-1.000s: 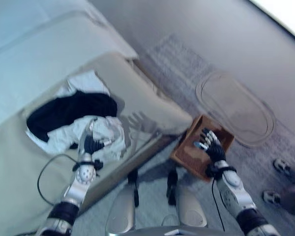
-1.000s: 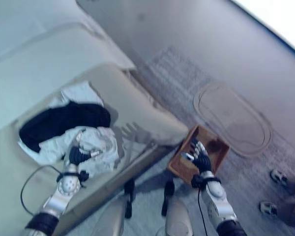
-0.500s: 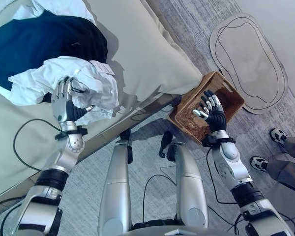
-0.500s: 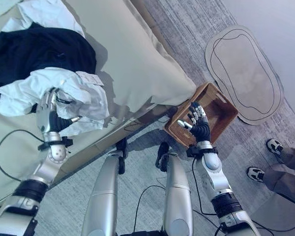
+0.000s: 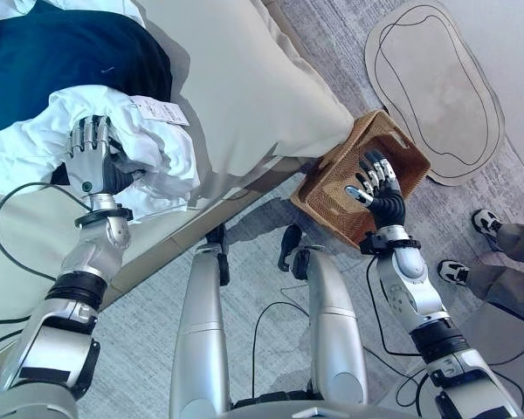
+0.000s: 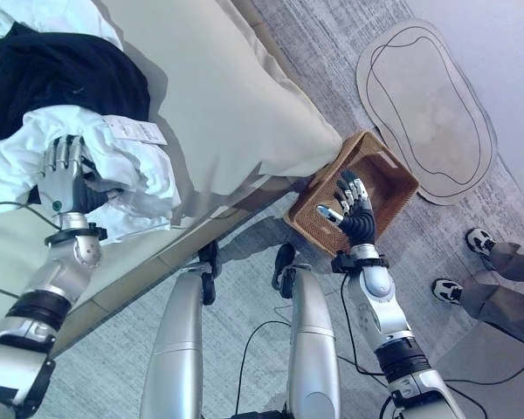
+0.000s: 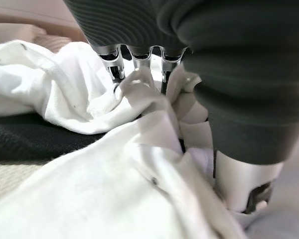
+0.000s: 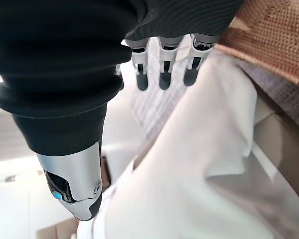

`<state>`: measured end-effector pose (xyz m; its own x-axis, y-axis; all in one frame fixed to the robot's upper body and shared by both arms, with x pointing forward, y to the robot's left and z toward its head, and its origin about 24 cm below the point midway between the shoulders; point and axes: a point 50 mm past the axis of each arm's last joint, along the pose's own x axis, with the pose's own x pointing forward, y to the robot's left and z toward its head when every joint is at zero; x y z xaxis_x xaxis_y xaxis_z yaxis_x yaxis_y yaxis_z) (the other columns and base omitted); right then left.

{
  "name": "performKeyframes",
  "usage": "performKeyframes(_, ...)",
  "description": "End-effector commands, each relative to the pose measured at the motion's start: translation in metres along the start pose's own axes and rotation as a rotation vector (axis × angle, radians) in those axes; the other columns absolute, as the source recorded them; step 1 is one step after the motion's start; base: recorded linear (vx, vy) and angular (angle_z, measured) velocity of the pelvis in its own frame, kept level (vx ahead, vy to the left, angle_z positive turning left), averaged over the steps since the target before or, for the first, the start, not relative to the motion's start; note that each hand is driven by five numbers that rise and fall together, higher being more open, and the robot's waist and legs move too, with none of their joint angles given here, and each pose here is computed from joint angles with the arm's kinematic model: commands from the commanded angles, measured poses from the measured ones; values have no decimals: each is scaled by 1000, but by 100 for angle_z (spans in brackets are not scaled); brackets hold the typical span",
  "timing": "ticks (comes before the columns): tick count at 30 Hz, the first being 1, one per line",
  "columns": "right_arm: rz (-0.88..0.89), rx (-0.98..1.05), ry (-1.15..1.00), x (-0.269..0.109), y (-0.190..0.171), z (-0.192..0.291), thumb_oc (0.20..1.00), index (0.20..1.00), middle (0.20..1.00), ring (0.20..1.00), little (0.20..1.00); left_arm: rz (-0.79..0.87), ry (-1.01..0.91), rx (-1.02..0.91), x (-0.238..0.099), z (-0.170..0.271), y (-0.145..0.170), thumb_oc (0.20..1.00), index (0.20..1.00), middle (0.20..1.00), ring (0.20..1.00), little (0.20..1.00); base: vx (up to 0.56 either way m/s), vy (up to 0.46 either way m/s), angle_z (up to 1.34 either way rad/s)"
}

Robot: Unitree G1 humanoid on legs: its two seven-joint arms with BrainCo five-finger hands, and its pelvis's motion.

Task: Pick up clothes into the bucket

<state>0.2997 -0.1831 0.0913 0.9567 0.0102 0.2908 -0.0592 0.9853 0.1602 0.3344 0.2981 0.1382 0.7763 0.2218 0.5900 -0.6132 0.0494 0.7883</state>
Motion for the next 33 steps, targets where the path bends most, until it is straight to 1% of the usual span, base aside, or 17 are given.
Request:
performKeyframes(1, 10, 15, -75, -7, -5, 10, 1000, 1000, 1000, 1000, 1000, -117, -46, 92, -10, -2, -16, 774, 774, 774, 774, 774, 0, 0, 0)
performKeyframes(2, 9, 9, -74, -7, -6, 10, 1000, 1000, 1000, 1000, 1000, -154, -61, 100, -11, 1, -20, 200, 200, 200, 200, 200, 3, 31, -3)
performKeyframes(7, 2, 9, -72, -10, -8, 9, 1000, 1000, 1000, 1000, 1000, -183, -61, 73, -16, 2, -24, 200, 200, 200, 200, 200, 3, 20, -5)
performKeyframes(12, -2, 10, -54, -13, -10, 4, 1000, 1000, 1000, 1000, 1000, -223, -59, 67, -28, 0, -31, 200, 200, 200, 200, 200, 0, 0, 0)
performKeyframes(16, -9, 3, -30, -17, -11, -1, 1000, 1000, 1000, 1000, 1000, -268, -46, 28, -46, 1, -40, 200, 200, 200, 200, 200, -21, -4, 0)
performKeyframes(19, -12, -2, -14, -18, -11, -4, 1000, 1000, 1000, 1000, 1000, -284, -41, 6, -53, 1, -42, 200, 200, 200, 200, 200, -47, -17, 4)
performKeyframes(22, -29, -20, 20, -22, -14, -11, 1000, 1000, 1000, 1000, 1000, -321, -32, -65, -69, 6, -49, 200, 200, 200, 200, 200, 34, -25, 3)
performKeyframes(24, -33, -29, 31, -24, -15, -13, 1000, 1000, 1000, 1000, 1000, -329, -27, -92, -74, 8, -50, 200, 200, 200, 200, 200, 59, -46, 1)
performKeyframes(25, -53, -45, 61, -27, -20, -19, 1000, 1000, 1000, 1000, 1000, -335, -31, -152, -80, 14, -50, 200, 200, 200, 200, 200, 72, -55, 2)
performKeyframes(26, -52, -45, 62, -27, -20, -19, 1000, 1000, 1000, 1000, 1000, -335, -30, -151, -80, 13, -50, 200, 200, 200, 200, 200, 78, -52, 5)
performKeyframes(28, -79, -79, 112, -34, -27, -27, 1000, 1000, 1000, 1000, 1000, -326, -67, -245, -85, 24, -42, 200, 200, 200, 200, 200, 112, -52, 4)
performKeyframes(30, -85, -89, 130, -37, -29, -31, 1000, 1000, 1000, 1000, 1000, -318, -81, -270, -87, 27, -39, 200, 200, 200, 200, 200, 98, -53, 5)
performKeyframes(31, -87, -142, 171, -42, -33, -37, 1000, 1000, 1000, 1000, 1000, -299, -106, -327, -87, 33, -30, 200, 200, 200, 200, 200, 94, -67, 10)
performKeyframes(33, -77, -175, 182, -43, -33, -38, 1000, 1000, 1000, 1000, 1000, -284, -132, -353, -85, 37, -24, 200, 200, 200, 200, 200, 82, -65, 14)
